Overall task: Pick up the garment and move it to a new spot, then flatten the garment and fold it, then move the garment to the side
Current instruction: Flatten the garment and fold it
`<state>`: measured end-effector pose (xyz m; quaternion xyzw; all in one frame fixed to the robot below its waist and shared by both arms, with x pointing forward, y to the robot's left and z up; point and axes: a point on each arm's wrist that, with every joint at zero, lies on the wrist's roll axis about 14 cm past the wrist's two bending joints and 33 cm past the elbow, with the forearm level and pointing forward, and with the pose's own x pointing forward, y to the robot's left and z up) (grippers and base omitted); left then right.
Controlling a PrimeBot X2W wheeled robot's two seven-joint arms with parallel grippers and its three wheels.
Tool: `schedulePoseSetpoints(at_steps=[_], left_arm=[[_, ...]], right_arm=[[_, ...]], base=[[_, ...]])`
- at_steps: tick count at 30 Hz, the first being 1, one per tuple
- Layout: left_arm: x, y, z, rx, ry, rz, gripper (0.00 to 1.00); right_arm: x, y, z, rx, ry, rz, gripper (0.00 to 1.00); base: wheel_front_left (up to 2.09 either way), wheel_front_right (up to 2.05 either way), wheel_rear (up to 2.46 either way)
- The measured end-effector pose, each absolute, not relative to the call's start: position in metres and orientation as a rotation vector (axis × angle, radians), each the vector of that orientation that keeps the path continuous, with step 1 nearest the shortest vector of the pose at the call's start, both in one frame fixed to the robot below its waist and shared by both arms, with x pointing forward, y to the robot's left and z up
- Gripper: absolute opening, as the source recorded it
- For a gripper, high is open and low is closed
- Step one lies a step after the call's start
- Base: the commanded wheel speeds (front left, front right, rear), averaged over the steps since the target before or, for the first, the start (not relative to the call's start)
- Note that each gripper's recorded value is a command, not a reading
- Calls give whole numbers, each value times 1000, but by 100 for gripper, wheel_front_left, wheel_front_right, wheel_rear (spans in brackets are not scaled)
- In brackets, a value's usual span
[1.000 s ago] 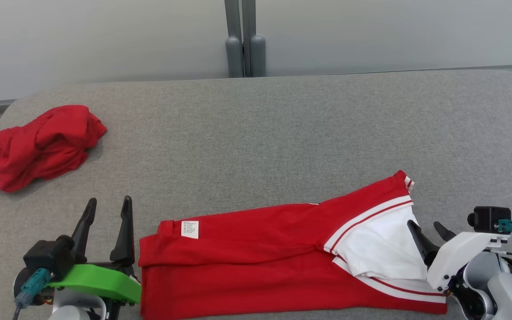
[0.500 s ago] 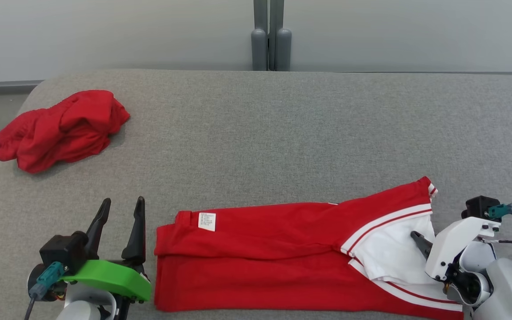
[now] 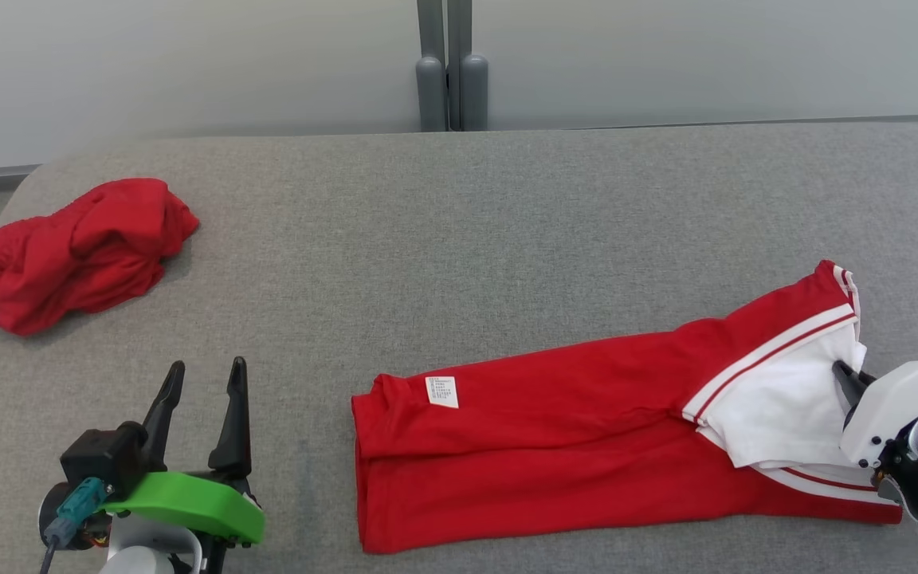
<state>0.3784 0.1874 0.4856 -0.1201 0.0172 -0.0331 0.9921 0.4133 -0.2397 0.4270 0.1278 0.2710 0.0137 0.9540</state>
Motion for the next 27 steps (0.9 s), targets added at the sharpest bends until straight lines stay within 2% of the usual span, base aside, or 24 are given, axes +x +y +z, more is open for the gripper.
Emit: schedulePoseSetpoints(at_steps=[6,15,21,27], left_arm=[[375,186,486,-246,31,-66,100],[361,203,484,-240,34,-15,100],[350,212,480,-252,43,21,100],[340,230,476,-250,52,77,100]], right_arm=[[417,-202,463,263,453,138,0],[398,-54,523,333,377,551,0],[387,18,518,343,445,737,0],[379,65,494,348,535,845,0]], base=[[0,0,0],[0,0,0],[0,0,0],[0,0,0]])
